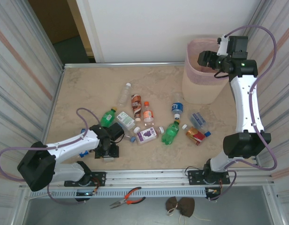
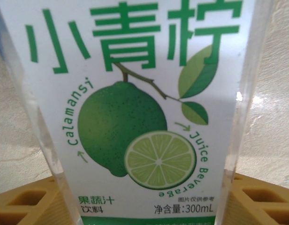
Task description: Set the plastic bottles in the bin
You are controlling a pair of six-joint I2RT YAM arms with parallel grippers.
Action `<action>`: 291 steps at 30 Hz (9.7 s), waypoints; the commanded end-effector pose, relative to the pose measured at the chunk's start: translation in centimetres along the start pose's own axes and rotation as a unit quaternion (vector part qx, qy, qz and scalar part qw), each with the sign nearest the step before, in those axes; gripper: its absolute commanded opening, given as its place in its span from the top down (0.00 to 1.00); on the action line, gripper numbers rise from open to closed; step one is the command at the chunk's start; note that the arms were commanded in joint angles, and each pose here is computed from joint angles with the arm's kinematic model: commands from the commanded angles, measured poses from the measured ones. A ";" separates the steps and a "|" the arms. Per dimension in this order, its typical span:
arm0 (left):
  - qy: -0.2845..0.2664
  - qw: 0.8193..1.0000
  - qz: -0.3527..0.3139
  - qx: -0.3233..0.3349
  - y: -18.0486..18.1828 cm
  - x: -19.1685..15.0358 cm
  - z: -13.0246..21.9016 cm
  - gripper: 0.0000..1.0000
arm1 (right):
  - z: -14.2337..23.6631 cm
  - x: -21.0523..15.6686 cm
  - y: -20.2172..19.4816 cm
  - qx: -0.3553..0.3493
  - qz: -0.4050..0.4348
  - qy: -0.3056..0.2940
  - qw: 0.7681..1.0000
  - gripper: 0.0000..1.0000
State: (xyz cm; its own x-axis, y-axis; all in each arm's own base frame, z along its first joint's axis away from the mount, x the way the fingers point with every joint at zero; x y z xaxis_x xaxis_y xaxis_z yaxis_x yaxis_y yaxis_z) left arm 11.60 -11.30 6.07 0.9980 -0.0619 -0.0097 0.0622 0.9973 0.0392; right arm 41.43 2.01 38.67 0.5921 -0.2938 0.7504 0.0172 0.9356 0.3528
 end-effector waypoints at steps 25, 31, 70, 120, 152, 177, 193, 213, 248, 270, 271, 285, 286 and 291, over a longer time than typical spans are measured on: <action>-0.286 0.926 -0.094 -0.228 -4.5 4.6 13.1 0.47 | 5.7 -1.9 4.5 0.130 0.021 -0.035 0.991 0.23; -0.381 0.869 -0.143 -0.282 -6.2 6.4 17.3 0.49 | 6.9 -4.1 6.5 0.199 0.037 -0.029 0.979 0.23; -0.586 0.492 -0.408 -0.498 -14.5 6.0 40.6 0.50 | 21.4 -13.1 25.4 0.649 0.204 -0.027 0.732 0.18; -0.620 0.589 -0.323 -0.406 -9.7 5.7 37.2 0.16 | 10.7 -0.9 10.7 0.292 0.076 -0.099 0.948 0.45; -0.593 0.624 -0.301 -0.410 -10.3 6.9 34.9 0.18 | -9.6 0.3 -11.1 -0.199 0.132 0.121 0.963 0.52; -0.546 0.722 -0.255 -0.339 -9.2 9.0 31.1 0.19 | -14.1 -3.4 -13.6 -0.210 0.113 0.191 0.952 0.31; -0.466 0.830 -0.189 -0.242 -6.4 11.4 26.5 0.20 | -10.2 -1.1 -11.0 -0.204 0.126 0.149 0.959 0.22; -0.286 0.915 0.254 -0.125 6.0 13.9 15.8 0.16 | -2.4 2.4 -5.2 -0.154 0.140 0.052 0.977 0.19; -0.027 0.817 0.570 -0.087 16.1 10.6 2.6 0.09 | 3.4 -1.3 -2.9 -0.148 0.180 0.008 0.972 0.16; -0.010 0.804 0.588 -0.086 17.7 12.5 -0.1 0.31 | 5.1 -2.4 -1.3 -0.144 0.221 -0.005 0.964 0.15; -0.012 0.804 0.588 -0.087 17.8 12.5 0.1 0.32 | 5.2 -2.4 -1.2 -0.144 0.222 -0.006 0.964 0.15; -0.097 0.815 0.557 -0.127 18.0 12.7 5.6 0.43 | 7.0 -2.5 1.0 -0.120 0.238 -0.037 0.963 0.15; -0.116 0.819 0.545 -0.139 17.9 13.0 6.4 0.43 | 7.0 -2.7 1.4 -0.112 0.238 -0.040 0.964 0.15; -0.240 0.826 0.468 -0.203 17.2 14.6 10.9 0.44 | 6.8 -3.9 4.2 -0.047 0.233 -0.045 0.970 0.15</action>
State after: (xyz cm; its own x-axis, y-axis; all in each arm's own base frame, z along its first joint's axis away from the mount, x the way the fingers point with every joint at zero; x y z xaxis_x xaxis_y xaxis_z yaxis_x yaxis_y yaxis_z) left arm 26.18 5.10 14.52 0.4479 0.8837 0.1357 -0.7834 0.4610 -0.4168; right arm 34.28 4.13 40.05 0.5297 0.1715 0.8307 -0.1055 0.9851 -0.1361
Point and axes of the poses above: each hand's point on the last joint's axis, 136 mm out from that joint toward the fingers, its own z axis back along the fingers, its own y axis along the line the jaws close on, x = y × z, the point moved 3 cm from there along z, back along the fingers, and after that the axes turned 5 degrees about -z, right-handed, at the moved point
